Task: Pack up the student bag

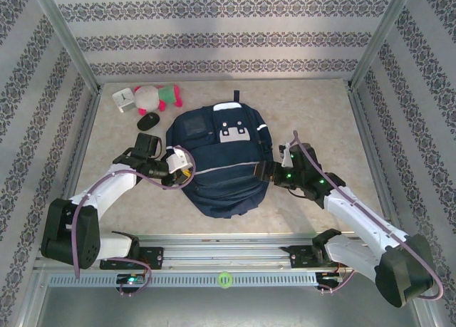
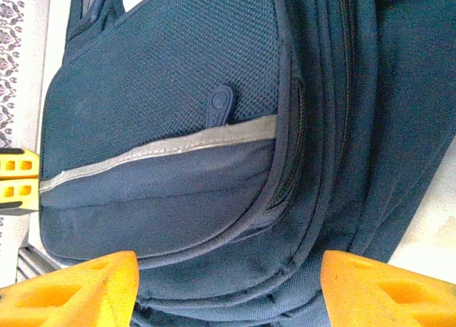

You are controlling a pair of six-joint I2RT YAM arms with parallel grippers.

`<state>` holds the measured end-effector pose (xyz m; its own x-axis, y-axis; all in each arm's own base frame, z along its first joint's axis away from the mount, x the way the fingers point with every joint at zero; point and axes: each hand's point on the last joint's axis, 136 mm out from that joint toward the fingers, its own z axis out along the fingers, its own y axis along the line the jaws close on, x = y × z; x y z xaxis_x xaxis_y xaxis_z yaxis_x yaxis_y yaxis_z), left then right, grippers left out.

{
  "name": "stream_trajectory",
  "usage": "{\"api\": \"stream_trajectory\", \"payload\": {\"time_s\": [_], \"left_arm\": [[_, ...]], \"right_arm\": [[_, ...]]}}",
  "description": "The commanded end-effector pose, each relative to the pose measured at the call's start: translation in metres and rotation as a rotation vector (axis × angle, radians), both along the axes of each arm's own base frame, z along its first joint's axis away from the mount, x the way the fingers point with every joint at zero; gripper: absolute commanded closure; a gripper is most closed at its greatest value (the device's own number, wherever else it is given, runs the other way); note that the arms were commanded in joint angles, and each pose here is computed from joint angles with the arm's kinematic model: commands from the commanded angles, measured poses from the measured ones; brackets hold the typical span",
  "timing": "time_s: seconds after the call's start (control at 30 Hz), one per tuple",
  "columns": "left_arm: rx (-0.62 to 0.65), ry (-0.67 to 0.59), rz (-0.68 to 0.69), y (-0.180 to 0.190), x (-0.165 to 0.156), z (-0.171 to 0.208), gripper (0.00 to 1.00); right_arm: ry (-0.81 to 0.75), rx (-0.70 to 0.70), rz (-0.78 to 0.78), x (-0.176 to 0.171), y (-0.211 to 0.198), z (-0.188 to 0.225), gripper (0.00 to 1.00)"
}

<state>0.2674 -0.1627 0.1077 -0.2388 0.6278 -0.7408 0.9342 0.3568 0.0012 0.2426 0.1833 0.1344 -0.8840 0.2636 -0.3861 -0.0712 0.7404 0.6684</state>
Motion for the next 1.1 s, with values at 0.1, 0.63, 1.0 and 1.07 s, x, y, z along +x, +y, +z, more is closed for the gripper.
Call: {"api": "stream_trajectory", "payload": {"time_s": [0.1,0.63,1.0,1.07], "left_arm": [[-0.077,0.046,-0.007,-0.010,-0.018,0.006,0.93],[-0.068,-0.040,0.144,-0.004,0.016,-0.003,0.48],[-0.043,0.058,0.066,-0.017,-0.002,-0.014,0.84],[-0.045,0.083,0.050,-0.018,-0.008,-0.010,0.90]], "right_arm": [[0.019,0.015,-0.040,-0.005,0.002,-0.003,0.32],[0.029,0.014,-0.032,-0.008,0.005,-0.007,0.31],[0.075,0.035,-0.061,-0.020,0.006,-0.022,0.30],[0.077,0.044,-0.082,-0.020,0.006,-0.023,0.31]]}}
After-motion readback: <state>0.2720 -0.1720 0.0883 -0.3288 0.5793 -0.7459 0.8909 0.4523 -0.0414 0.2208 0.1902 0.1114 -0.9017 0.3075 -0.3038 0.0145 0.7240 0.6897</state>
